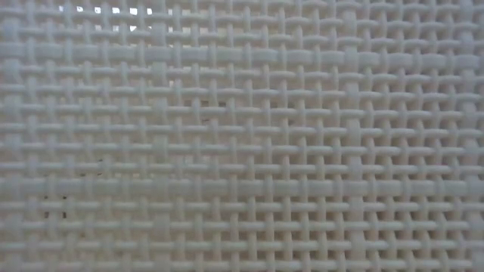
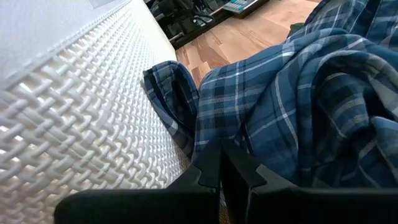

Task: Sort clothes
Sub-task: Put the black shorts into the beige laundry organizer

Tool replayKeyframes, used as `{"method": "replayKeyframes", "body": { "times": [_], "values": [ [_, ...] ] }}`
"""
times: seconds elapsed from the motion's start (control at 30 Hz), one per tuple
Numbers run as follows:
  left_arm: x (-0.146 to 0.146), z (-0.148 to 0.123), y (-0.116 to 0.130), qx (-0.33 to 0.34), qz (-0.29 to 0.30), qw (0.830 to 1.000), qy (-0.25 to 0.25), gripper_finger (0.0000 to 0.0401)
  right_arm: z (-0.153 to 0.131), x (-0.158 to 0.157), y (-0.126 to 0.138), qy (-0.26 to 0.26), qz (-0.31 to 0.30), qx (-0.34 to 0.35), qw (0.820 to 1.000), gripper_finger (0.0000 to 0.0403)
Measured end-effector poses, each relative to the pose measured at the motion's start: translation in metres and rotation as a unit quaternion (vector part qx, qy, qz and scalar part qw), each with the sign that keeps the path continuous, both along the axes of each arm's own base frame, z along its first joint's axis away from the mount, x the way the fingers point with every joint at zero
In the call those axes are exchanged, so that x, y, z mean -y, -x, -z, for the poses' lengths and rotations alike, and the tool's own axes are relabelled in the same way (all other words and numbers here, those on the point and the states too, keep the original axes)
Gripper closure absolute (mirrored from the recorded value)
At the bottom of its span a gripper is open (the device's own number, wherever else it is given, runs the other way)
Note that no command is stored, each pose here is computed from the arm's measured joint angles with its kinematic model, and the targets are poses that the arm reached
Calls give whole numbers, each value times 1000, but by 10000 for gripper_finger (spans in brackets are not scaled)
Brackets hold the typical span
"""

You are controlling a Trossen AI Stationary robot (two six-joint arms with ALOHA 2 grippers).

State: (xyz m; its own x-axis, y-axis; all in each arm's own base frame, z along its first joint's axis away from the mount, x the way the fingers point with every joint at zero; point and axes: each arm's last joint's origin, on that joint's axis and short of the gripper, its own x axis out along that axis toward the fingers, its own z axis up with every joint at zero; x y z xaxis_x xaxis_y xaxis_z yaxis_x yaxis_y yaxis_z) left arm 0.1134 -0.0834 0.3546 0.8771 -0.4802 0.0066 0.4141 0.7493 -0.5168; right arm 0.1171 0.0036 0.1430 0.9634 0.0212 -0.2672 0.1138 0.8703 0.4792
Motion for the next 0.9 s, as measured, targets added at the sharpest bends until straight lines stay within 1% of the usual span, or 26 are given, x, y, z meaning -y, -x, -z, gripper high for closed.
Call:
{"method": "replayKeyframes", "body": {
  "times": [0.03,0.07,0.13,0.17,0.23,0.27,0.3,0.37,0.47,0.5,0.53,0.63,0.7,0.77,0.83,0.9],
  "values": [
    [0,6,2,-24,-7,1000,-3,401,0,0,0,0,0,0,1000,402],
    [0,12,3,-50,-14,999,-16,401,0,0,0,0,0,0,1000,402],
    [-1,20,5,-97,-37,992,-72,401,0,0,0,0,0,0,1000,402],
    [-1,23,5,-118,-55,986,-109,401,0,0,0,0,0,0,1000,402],
    [-3,29,4,-158,-88,966,-184,401,0,0,0,0,0,0,1000,402],
    [-3,32,3,-179,-94,955,-216,401,0,0,0,0,0,0,1000,402],
    [-1,32,1,-193,-93,948,-235,401,0,0,0,0,0,0,1000,402],
    [6,29,-4,-210,-74,942,-250,401,0,0,0,0,0,0,1000,402],
    [23,15,-13,-205,-16,941,-269,401,0,0,0,0,0,0,1000,402],
    [30,11,-16,-199,0,937,-286,401,0,0,0,0,0,0,1000,402],
    [37,8,-18,-198,19,930,-308,401,0,0,0,0,0,0,1000,402],
    [53,16,-24,-227,75,895,-377,401,0,0,0,0,0,0,1000,402],
    [61,30,-29,-262,109,870,-404,400,0,0,0,0,0,0,1000,402],
    [69,43,-35,-294,124,848,-423,392,0,0,0,0,0,0,1000,402],
    [76,53,-42,-313,127,833,-438,375,0,0,0,0,0,0,1000,402],
    [80,61,-48,-327,133,819,-452,349,0,0,0,0,0,0,1000,402]
  ]
}}
